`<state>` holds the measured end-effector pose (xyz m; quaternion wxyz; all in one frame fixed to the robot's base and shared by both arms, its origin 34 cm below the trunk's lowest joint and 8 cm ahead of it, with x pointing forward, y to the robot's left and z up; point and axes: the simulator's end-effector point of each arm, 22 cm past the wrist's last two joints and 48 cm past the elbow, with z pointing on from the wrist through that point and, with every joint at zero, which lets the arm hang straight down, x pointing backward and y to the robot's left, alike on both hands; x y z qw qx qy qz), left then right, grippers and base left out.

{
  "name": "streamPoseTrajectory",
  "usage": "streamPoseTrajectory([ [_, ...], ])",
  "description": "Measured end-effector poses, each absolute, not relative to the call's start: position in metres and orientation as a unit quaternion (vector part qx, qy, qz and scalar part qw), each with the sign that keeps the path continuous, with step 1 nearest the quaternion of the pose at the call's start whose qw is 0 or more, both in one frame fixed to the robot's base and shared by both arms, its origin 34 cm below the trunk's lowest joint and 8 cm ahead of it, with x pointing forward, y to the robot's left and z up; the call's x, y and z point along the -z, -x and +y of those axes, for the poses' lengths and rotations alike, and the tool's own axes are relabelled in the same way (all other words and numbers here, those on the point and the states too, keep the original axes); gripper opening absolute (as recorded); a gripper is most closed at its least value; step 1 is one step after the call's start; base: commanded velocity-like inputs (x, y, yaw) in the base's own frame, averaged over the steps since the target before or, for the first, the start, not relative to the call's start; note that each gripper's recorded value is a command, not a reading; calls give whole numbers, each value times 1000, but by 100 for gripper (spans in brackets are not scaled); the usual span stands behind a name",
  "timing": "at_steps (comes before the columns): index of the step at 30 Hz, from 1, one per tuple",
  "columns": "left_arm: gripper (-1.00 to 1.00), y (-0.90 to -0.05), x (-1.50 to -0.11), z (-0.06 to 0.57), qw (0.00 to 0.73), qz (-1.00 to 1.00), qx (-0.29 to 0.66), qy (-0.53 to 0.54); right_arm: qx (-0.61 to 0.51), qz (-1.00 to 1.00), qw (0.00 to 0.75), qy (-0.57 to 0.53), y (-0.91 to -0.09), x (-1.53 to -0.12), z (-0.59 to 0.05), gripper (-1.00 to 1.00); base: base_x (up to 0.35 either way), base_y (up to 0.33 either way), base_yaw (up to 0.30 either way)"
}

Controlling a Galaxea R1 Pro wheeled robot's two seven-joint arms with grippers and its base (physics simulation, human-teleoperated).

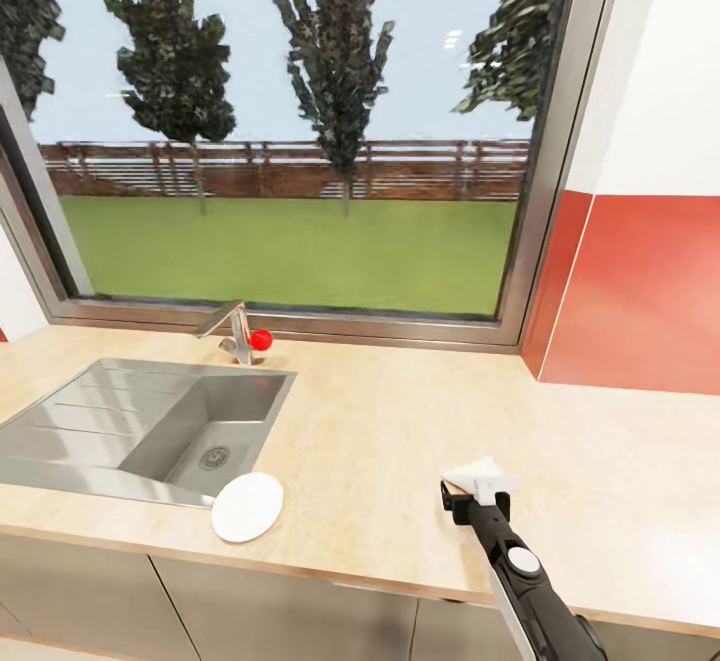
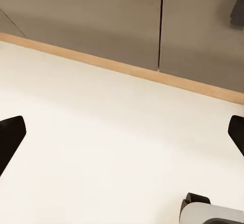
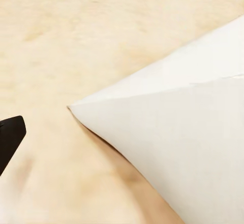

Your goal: Set up a coffee station on the kitchen countertop: keep the coffee maker on the countertop, move the bottle of coffee from the kitchen shelf to the counter next to the coffee maker, place a paper coffee filter on top of the coffee maker, put the saucer next to the coffee maker with the coffee cup on the saucer, and place the electric kettle next to the coffee maker.

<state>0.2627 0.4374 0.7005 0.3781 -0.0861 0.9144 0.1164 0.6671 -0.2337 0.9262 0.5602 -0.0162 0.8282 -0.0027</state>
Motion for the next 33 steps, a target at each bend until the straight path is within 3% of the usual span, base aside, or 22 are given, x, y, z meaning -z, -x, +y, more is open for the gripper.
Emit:
streamPoseTrajectory([
  [30, 100, -262, -701, 439, 378, 914, -118, 86, 3, 829, 559, 17, -667, -925, -234, 100, 22, 6, 0],
  [31, 100, -262, -701, 439, 378, 914, -118, 86, 3, 829, 559, 17, -667, -925, -234, -100, 0, 0, 0],
  [33, 100, -262, -701, 439, 378, 914, -118, 86, 3, 829, 559, 17, -667, -925, -234, -100, 0, 0, 0],
])
